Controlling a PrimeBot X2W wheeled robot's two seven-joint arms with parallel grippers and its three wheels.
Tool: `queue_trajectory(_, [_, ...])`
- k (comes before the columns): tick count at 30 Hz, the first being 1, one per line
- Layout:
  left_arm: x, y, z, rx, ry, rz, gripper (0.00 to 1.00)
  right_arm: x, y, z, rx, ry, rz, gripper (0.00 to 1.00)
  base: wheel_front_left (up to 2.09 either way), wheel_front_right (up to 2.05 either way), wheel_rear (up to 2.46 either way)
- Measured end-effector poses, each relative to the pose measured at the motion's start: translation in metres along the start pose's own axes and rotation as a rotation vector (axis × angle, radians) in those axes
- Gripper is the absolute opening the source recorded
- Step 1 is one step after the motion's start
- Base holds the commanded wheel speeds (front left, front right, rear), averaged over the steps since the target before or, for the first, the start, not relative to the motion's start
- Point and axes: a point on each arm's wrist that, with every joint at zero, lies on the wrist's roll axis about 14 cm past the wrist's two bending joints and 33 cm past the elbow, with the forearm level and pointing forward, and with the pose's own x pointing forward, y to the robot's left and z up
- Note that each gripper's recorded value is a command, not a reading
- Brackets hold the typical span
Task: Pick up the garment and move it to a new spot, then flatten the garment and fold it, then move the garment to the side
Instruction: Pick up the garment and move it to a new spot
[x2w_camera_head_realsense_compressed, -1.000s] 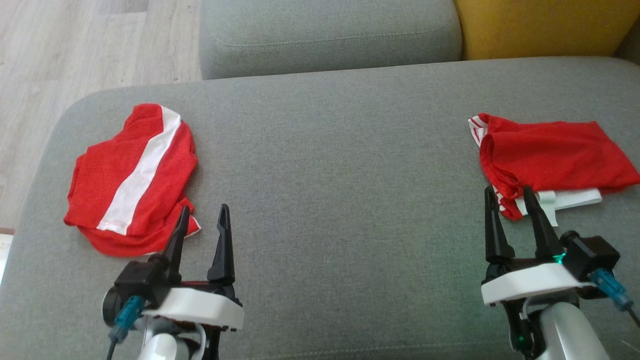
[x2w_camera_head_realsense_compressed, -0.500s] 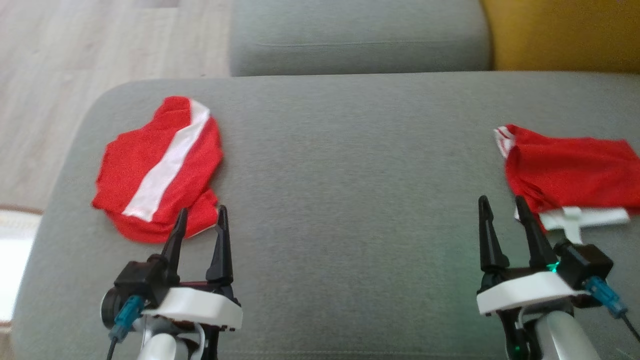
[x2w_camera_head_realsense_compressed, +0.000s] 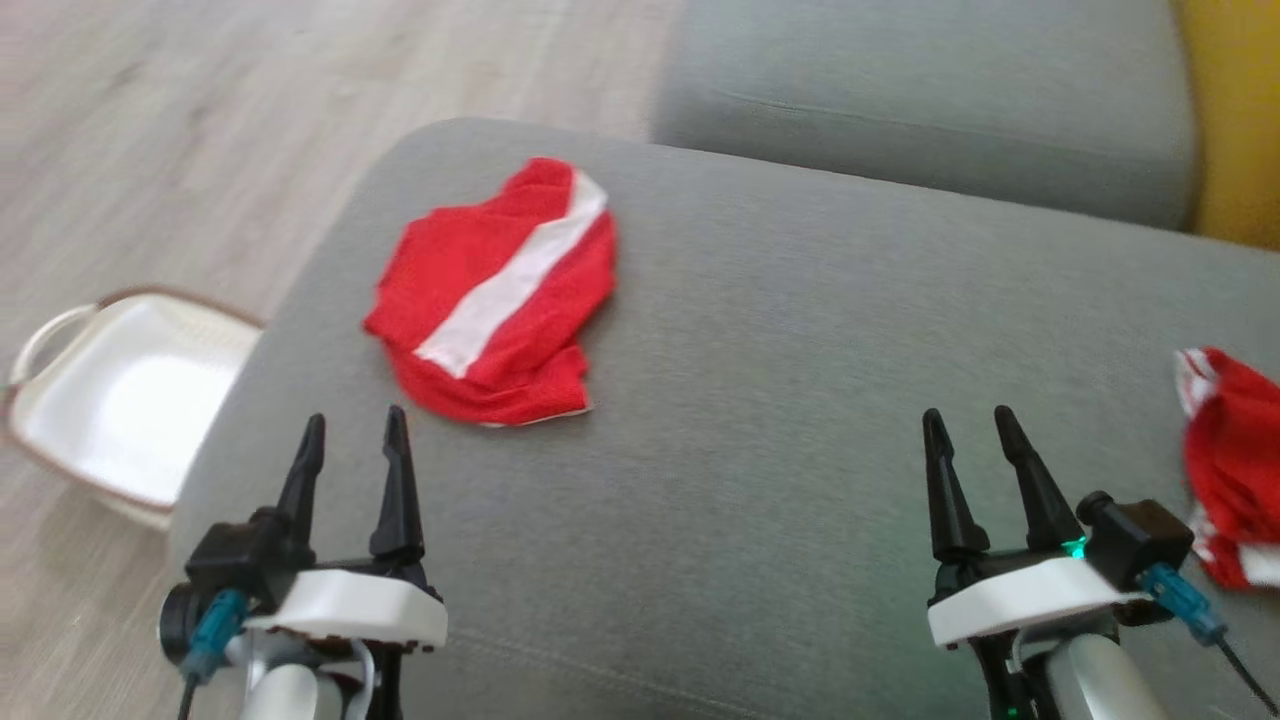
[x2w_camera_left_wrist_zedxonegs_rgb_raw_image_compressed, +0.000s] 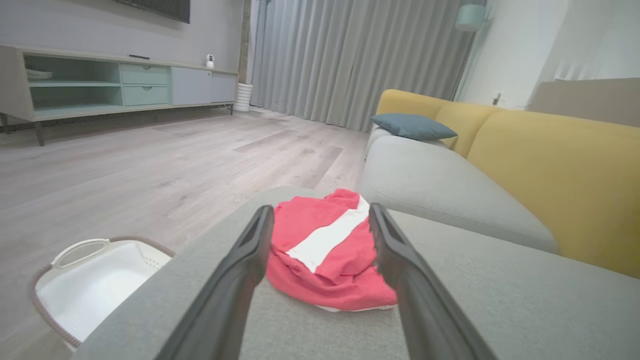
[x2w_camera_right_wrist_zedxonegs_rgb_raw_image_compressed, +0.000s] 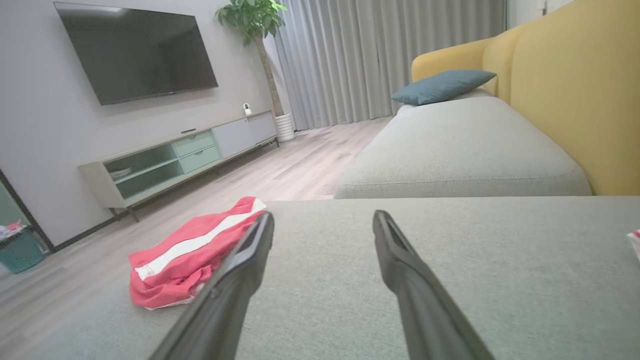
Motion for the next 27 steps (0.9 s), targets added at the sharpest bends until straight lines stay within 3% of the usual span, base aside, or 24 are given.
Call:
queue_trajectory(13, [-0.027, 0.055, 0.010, 0.024, -0.023, 0.166, 1.00, 0.019, 0.046, -0.012, 0.028, 0.039, 0.139, 1.00, 0.00, 0.00, 0.00])
queue_trajectory(21, [-0.020, 0.064, 0.003, 0.037, 0.003, 0.189, 1.00, 0.016, 0.035, -0.021, 0.035, 0.061, 0.108, 1.00, 0.00, 0.00, 0.00])
queue_trajectory(27, [0.012, 0.067, -0.011, 0.114, 0.061, 0.150, 1.00, 0.020, 0.015, -0.028, 0.016, 0.073, 0.063, 1.00, 0.00, 0.00, 0.00])
